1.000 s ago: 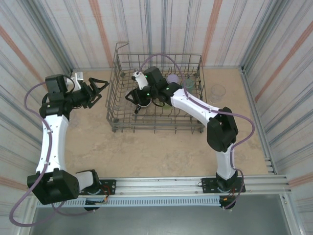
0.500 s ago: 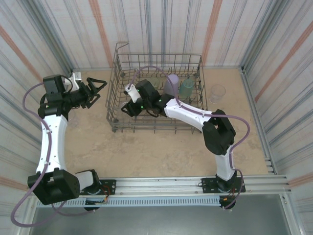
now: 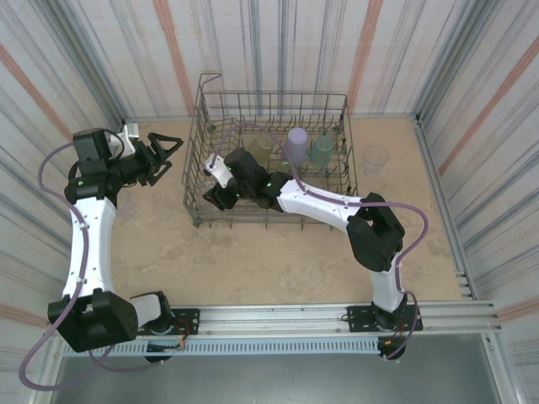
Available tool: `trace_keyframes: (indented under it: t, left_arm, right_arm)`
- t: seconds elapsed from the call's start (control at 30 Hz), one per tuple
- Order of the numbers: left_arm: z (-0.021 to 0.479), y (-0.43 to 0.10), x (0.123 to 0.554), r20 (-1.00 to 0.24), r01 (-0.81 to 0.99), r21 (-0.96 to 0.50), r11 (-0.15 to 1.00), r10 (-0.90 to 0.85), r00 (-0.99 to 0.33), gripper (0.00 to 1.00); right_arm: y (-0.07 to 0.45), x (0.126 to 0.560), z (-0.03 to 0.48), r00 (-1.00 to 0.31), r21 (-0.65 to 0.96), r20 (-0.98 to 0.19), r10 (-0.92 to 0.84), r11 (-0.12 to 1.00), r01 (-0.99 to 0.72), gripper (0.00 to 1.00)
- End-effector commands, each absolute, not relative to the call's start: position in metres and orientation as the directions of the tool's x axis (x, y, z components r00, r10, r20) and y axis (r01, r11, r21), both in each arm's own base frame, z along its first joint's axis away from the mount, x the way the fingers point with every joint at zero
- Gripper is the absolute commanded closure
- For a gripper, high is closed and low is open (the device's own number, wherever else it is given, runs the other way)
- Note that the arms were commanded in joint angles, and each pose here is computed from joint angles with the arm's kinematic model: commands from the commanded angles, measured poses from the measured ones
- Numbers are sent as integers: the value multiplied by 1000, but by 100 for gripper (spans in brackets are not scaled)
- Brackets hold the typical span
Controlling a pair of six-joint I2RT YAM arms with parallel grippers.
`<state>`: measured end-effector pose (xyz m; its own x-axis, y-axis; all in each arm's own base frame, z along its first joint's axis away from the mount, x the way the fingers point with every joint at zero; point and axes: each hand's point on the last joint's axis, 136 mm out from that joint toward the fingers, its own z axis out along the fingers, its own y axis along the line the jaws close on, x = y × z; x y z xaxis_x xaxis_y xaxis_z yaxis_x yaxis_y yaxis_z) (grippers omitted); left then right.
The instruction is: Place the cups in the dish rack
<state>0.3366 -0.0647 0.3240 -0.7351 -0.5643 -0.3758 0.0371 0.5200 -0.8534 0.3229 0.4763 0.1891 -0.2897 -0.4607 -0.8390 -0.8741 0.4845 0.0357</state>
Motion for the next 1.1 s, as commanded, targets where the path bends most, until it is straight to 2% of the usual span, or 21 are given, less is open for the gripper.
trace_keyframes:
  t: [0.0,0.73,1.07]
  left_arm:
    - [339,-65,332,-412,82,-850,520,-559,-720,1]
    - [333,-62,332,-410,65,-842,535,-558,-721,1]
    - [329,-61,333,-405,56,-842,537,-560,-722,1]
  right_arm:
    - [477,316,201,-242,-4,-853,-462,470,-883,54]
    - [490,315,167,-251,-46,-786,-565,458,-888,53]
    - [492,319,146,-260,-101,-731,-631,477,-873,42]
